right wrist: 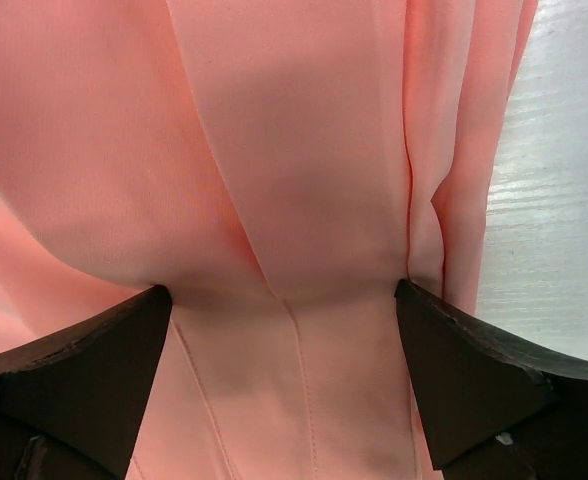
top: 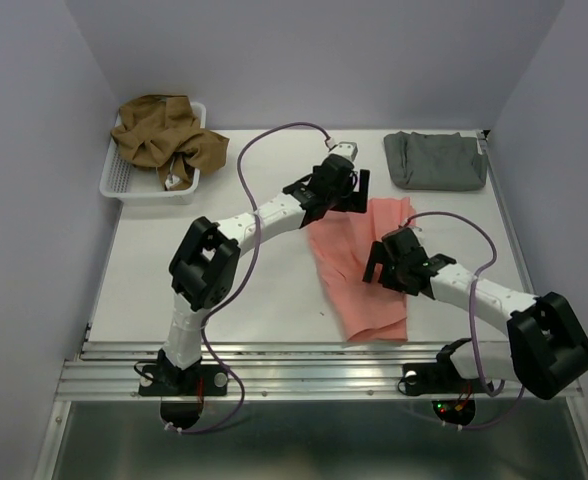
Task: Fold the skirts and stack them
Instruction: Fold the skirt
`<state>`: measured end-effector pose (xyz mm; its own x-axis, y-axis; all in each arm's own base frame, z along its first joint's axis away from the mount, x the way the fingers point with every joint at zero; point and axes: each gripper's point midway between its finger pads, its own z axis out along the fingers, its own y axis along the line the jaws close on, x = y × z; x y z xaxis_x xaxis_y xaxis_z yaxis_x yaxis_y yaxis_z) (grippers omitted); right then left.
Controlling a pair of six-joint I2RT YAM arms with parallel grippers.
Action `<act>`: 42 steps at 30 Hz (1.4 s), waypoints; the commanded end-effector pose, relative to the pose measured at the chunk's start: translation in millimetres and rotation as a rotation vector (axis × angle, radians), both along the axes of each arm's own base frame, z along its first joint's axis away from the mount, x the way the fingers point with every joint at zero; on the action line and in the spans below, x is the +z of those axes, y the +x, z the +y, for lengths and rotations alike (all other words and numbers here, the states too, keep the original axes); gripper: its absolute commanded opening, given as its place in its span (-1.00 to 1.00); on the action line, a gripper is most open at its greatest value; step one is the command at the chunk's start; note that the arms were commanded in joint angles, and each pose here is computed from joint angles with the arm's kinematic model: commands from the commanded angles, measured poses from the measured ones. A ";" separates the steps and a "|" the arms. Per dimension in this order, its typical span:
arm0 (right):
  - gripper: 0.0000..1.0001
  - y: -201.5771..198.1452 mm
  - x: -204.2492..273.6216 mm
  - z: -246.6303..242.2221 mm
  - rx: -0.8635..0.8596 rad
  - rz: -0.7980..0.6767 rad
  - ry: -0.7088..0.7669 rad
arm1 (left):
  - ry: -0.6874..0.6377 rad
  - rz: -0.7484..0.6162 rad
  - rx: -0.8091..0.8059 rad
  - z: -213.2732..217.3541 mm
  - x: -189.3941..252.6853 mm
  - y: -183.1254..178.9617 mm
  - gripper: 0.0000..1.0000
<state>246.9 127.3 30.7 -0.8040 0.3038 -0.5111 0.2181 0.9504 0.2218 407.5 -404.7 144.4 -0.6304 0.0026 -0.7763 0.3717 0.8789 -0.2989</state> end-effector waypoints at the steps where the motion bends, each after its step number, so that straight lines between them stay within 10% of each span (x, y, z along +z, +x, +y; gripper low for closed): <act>1: 1.00 -5.5 -1.8 2.6 0.072 0.011 0.024 | -0.063 -0.042 -0.022 -12.2 29.6 3.6 0.97; 11: 1.00 7.0 112.7 44.9 0.314 -0.207 0.203 | -0.071 -0.058 -0.090 0.1 43.6 -20.6 0.97; 28: 1.00 -70.7 10.1 35.5 0.163 0.216 0.286 | 0.008 0.162 -0.221 -10.3 -82.9 -55.4 0.97; 42: 1.00 45.0 -7.7 67.3 0.367 0.076 0.087 | 0.030 0.247 0.153 131.6 -122.0 24.1 0.97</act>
